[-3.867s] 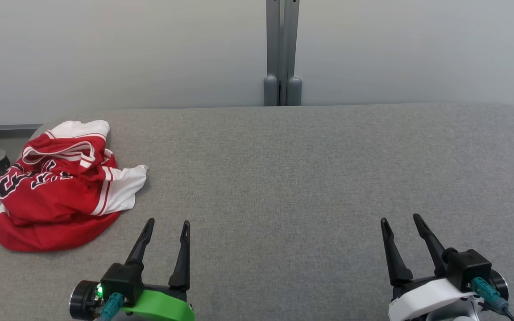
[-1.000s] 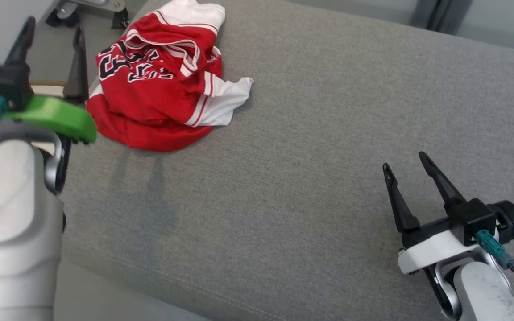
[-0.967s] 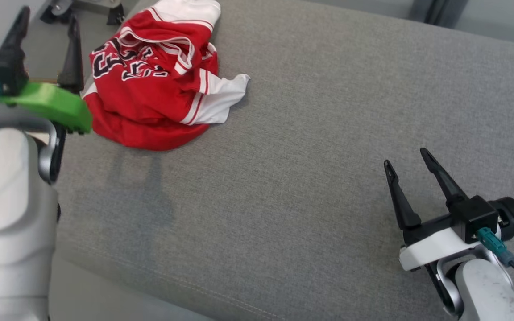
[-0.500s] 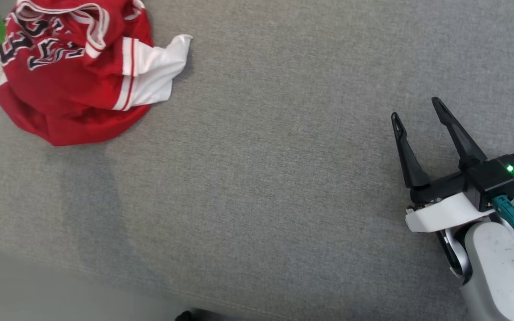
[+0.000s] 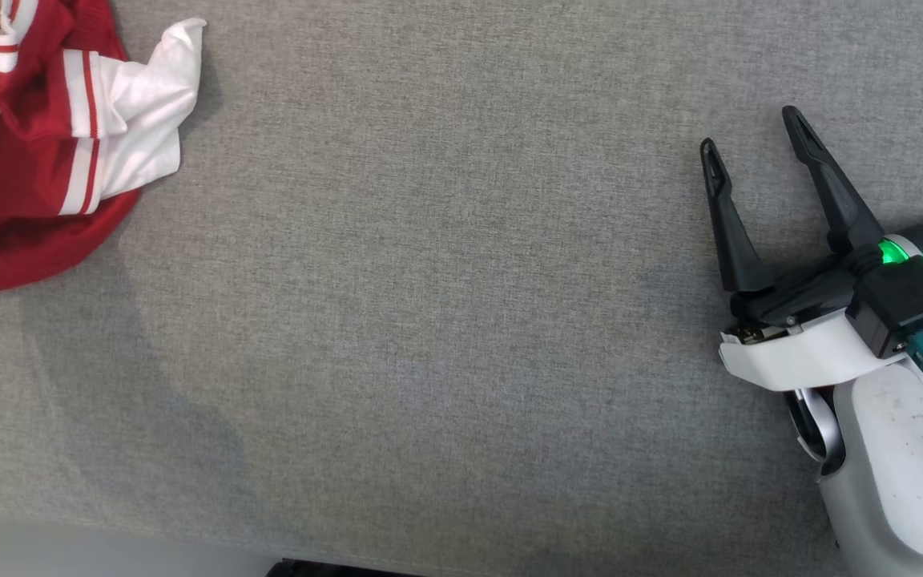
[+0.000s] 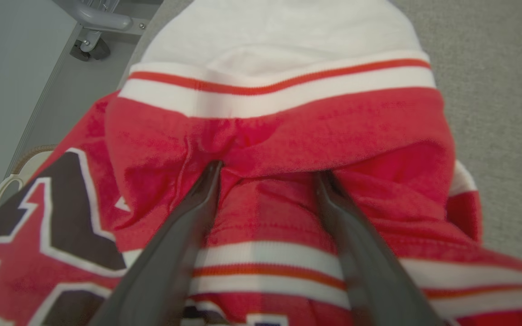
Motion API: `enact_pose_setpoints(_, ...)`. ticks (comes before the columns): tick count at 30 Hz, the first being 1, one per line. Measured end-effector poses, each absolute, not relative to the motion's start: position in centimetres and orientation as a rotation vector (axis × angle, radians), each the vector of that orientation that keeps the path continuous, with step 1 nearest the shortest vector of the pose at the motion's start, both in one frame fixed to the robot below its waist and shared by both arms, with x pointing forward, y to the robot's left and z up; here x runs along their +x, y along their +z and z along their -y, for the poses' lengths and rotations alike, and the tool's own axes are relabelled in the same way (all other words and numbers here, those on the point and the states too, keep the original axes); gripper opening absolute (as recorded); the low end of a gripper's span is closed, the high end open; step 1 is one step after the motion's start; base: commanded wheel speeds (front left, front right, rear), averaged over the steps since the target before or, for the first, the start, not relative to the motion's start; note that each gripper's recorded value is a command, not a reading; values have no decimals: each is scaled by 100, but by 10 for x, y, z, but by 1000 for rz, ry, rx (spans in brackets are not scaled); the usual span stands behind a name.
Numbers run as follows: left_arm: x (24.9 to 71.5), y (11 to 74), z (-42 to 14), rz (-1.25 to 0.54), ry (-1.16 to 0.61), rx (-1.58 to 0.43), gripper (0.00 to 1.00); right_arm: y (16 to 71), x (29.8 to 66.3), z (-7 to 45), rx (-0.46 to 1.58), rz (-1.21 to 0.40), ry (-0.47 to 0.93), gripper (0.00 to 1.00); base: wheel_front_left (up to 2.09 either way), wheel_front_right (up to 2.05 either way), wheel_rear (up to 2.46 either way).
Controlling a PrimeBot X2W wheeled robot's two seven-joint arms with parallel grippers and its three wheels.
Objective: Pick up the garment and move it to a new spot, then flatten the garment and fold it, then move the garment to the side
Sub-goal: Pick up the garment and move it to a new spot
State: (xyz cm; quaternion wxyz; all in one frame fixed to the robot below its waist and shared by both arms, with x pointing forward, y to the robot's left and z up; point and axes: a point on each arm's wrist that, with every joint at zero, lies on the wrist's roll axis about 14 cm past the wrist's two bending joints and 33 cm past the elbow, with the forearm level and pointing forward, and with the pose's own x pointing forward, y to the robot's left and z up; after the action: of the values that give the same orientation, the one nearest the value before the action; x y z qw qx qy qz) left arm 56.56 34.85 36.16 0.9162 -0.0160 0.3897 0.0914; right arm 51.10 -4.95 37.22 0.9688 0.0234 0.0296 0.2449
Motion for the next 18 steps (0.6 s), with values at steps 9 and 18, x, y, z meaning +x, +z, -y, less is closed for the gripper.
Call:
enact_pose_setpoints(9,586,384,-346,-628,155,6,0,375,512,54,46,-61,475,100,0,0,0)
enact_pose_setpoints(18,603,465,-318,-368,32,83,0,390,500,56,56,-77,453,100,0,0,0)
